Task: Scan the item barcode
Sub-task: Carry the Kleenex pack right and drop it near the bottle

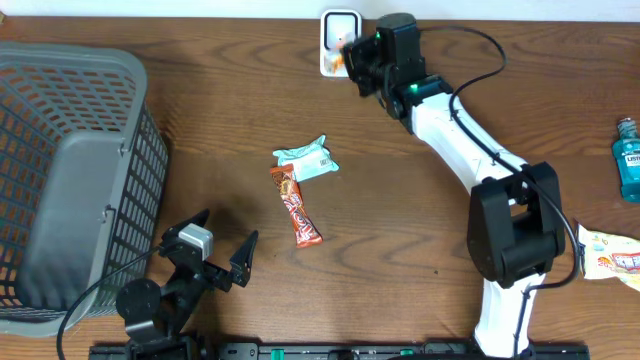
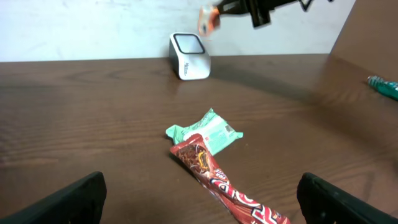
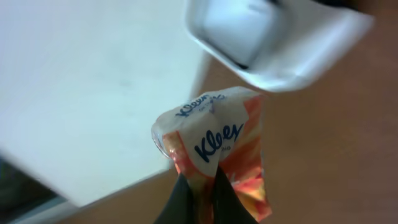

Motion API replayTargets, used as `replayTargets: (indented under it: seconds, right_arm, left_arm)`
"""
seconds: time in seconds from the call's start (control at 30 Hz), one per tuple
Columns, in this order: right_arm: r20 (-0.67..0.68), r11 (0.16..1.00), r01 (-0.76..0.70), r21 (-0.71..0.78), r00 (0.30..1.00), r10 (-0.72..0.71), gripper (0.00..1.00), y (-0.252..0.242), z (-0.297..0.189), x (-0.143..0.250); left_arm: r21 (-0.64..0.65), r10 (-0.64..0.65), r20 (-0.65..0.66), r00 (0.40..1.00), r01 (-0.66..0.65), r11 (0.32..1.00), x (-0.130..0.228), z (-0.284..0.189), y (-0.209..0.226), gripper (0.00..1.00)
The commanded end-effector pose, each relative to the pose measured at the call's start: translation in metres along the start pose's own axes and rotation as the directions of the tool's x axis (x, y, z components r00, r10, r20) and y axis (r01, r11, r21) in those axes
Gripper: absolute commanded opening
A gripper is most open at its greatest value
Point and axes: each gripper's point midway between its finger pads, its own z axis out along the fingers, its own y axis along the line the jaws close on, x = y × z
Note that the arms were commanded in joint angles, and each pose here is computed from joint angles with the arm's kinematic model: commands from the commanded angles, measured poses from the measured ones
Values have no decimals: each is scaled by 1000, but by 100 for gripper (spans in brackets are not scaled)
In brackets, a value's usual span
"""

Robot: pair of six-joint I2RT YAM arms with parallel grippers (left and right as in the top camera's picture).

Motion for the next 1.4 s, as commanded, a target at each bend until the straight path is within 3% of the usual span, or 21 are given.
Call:
replayTargets:
  seconds: [0.0,0.33,0.53,0.63,0.77,0.93,1.03,1.17,1.23,1.37]
  right_arm:
    - [61,996,82,-37,995,-80,1,-9,21,-12]
    - [236,963,120,-240,970,-62,1,0,55,-44]
    - [201,957,134,-258,976,-82,1,-1,80,-39]
    - [228,934,256,-251,953,-200,1,6,82,-38]
    - [267,835,498,-235,859,-437,1,25,79,-27]
    - [220,798,542,-262,839,-498,2,48,65,-15]
    - [235,763,623,-174,778,-582,2,60,45,-24]
    - [293,709,695,119,658,-694,1,62,2,-62]
    - [314,680,675,286,604,-732,1,58,-27,-86]
    - [307,629,562,538,564,-766,1,38,-90,-136]
  left_arm:
    - [11,-30,-29,999,30,999,11,1,-1,98]
    - [11,-30,-29,999,30,999,11,1,-1,98]
    - [11,-30,-29,999,30,999,11,1,-1,98]
    - [11,-30,-29,999,30,999,11,1,-1,98]
    - [11,-30,-29,999,30,999,11,1,-1,98]
    - [11,-30,-29,999,30,999,11,1,-1,98]
    - [11,-30,-29,999,30,999,11,1,-1,98]
    - [11,-30,-29,999,30,999,11,1,-1,98]
    - [11,-30,-29,999,30,999,11,1,-1,98]
    - [11,-30,-29,999,30,999,11,1,-1,98]
